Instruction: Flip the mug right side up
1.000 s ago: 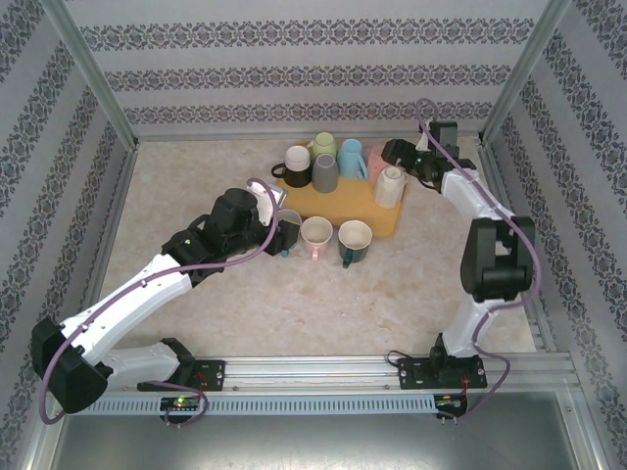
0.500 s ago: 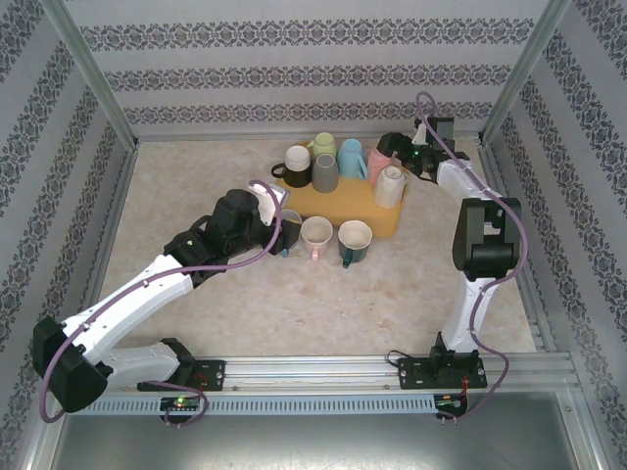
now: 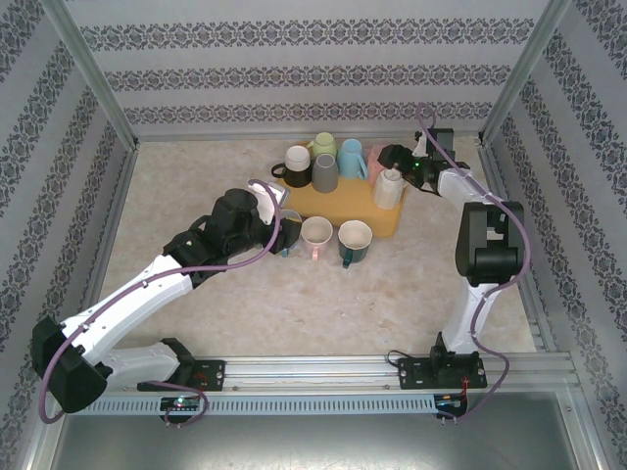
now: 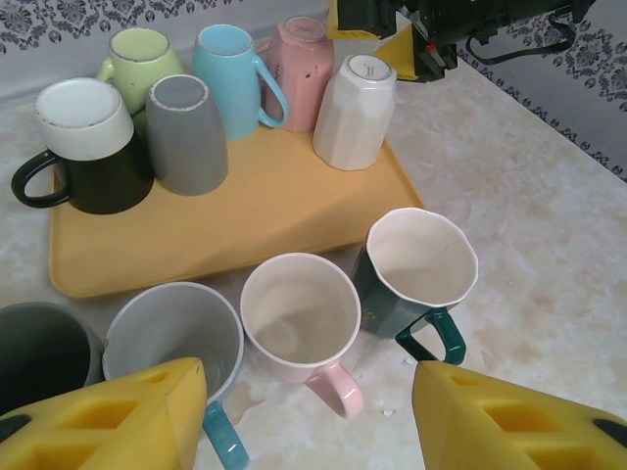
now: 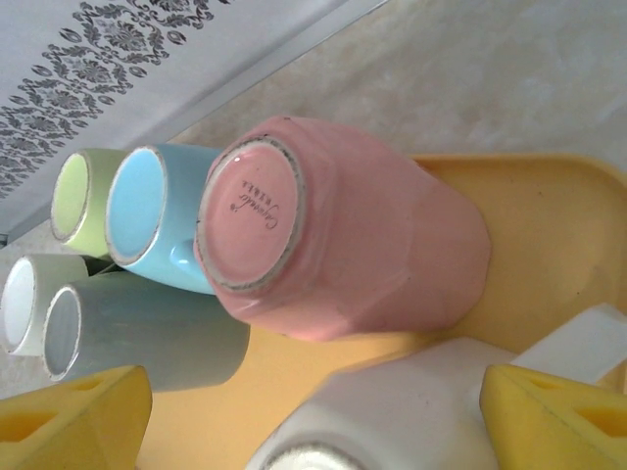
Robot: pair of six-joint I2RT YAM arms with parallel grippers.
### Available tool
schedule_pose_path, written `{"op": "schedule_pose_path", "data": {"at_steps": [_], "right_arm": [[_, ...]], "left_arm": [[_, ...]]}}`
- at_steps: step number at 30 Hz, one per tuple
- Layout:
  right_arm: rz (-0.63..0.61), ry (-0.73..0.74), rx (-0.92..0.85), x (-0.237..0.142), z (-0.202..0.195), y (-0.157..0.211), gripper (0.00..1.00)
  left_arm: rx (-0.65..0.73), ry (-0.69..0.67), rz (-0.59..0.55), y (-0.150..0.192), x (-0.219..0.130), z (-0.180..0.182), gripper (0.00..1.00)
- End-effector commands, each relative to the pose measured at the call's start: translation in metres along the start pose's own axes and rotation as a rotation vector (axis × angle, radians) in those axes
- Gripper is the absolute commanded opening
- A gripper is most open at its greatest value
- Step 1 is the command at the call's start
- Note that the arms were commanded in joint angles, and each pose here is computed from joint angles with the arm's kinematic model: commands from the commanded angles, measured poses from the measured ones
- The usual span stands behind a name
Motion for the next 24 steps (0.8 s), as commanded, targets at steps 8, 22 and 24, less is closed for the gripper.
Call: {"op": "schedule_pose_path", "data": {"at_steps": [8,22,24], "right_arm": [[0.010,-0.028,0.006,-0.024,0.034,0.031,0.87],[0.081,-0.088,-0.066,-0.036,0.080,0.093,0.87],[0.048,-0.055,-0.104,-0.047,0.080,0.090,0.87]], "left_arm": [[-0.012,0.045,-0.071,-0.013,-0.012,-0.009,0.58],[-0.019,0.041,-0.072,-0.012,-0.012,-0.008,0.58],[-0.019,0.043,-0.074,-0.012,-0.012,-0.008,0.58]]}}
Point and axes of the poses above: each hand's point on the last joint's axis, 136 mm out from that joint toward the fingers, its own x axis out along the fingers, its own z axis along the line the jaws close on, y = z × x, the point moved 7 cm from there along -x, back along the fingers, and after that the axes turned 7 degrees about -x, right-handed, at the moved point
